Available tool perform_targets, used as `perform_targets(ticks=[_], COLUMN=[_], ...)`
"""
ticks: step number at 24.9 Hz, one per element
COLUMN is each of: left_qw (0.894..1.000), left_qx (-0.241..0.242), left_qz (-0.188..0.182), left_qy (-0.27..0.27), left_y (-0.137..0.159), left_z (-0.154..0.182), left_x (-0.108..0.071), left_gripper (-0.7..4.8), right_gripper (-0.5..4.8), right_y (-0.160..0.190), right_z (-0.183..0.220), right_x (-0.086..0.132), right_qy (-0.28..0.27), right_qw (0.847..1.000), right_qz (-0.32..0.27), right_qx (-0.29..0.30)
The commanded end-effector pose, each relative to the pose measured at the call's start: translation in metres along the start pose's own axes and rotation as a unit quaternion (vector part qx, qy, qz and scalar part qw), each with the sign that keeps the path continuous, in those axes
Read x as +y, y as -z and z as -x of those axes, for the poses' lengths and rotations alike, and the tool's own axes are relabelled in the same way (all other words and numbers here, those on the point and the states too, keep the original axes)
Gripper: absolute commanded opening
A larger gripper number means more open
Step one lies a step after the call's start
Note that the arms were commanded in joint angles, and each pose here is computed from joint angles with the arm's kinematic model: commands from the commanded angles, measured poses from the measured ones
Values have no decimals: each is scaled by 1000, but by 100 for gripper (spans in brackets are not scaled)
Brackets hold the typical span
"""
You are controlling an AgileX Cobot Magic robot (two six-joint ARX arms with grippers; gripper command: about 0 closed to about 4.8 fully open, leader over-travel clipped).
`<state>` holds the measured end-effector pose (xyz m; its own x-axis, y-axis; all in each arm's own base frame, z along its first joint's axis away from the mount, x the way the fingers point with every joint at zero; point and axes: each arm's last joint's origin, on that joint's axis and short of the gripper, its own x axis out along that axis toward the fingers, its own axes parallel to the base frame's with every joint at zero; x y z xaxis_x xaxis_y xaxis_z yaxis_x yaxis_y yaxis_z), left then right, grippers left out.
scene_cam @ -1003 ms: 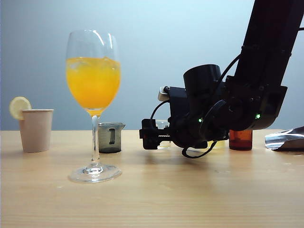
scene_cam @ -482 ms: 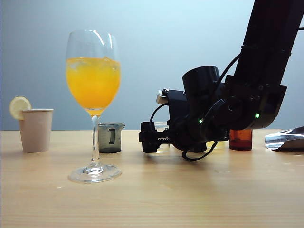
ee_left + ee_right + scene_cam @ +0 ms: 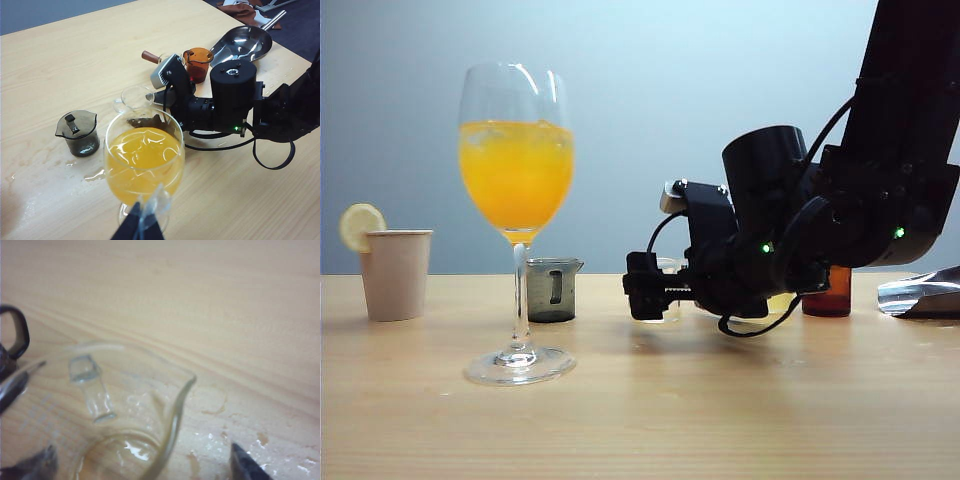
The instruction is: Pick up the second measuring cup from the left, pour the orange juice inside into the goblet, and finally put the measuring cup back in its original place.
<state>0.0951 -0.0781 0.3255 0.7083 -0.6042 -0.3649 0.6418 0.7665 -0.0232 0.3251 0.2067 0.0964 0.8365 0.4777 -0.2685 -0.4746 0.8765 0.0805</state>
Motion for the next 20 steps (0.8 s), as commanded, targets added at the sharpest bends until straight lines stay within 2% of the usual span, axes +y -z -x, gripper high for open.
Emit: perform_targets(ticks=[1, 9, 12, 13, 14, 15, 20], left_qw=[1000, 1000, 1000, 1000, 1000, 1000, 1000], left_qx=[-5, -5, -5, -5, -5, -5, -5], left_qz=[-1, -1, -1, -1, -1, -1, -1], left_qy=[0, 0, 0, 0, 0, 0, 0], left_y=[-2, -2, -2, -2, -2, -2, -2], left_z=[1, 1, 1, 1, 1, 1, 1], left_x=[0, 0, 0, 0, 0, 0, 0], left_gripper=[-5, -5, -5, -5, -5, -5, -5], right_gripper=[479, 479, 475, 214, 68, -3, -8], right_y=[-4, -1, -7, -13, -16, -21, -54], right_z=[3, 41, 75, 89, 96, 104, 145], right_x=[3, -2, -2, -2, -2, -1, 0], right_qy=[-30, -18, -25, -30, -33, -38, -36], right_qw=[1000, 1000, 1000, 1000, 999, 999, 999], right_qz=[-5, -2, -3, -3, -3, -3, -2], right_qx=[-9, 6, 2, 5, 5, 6, 12])
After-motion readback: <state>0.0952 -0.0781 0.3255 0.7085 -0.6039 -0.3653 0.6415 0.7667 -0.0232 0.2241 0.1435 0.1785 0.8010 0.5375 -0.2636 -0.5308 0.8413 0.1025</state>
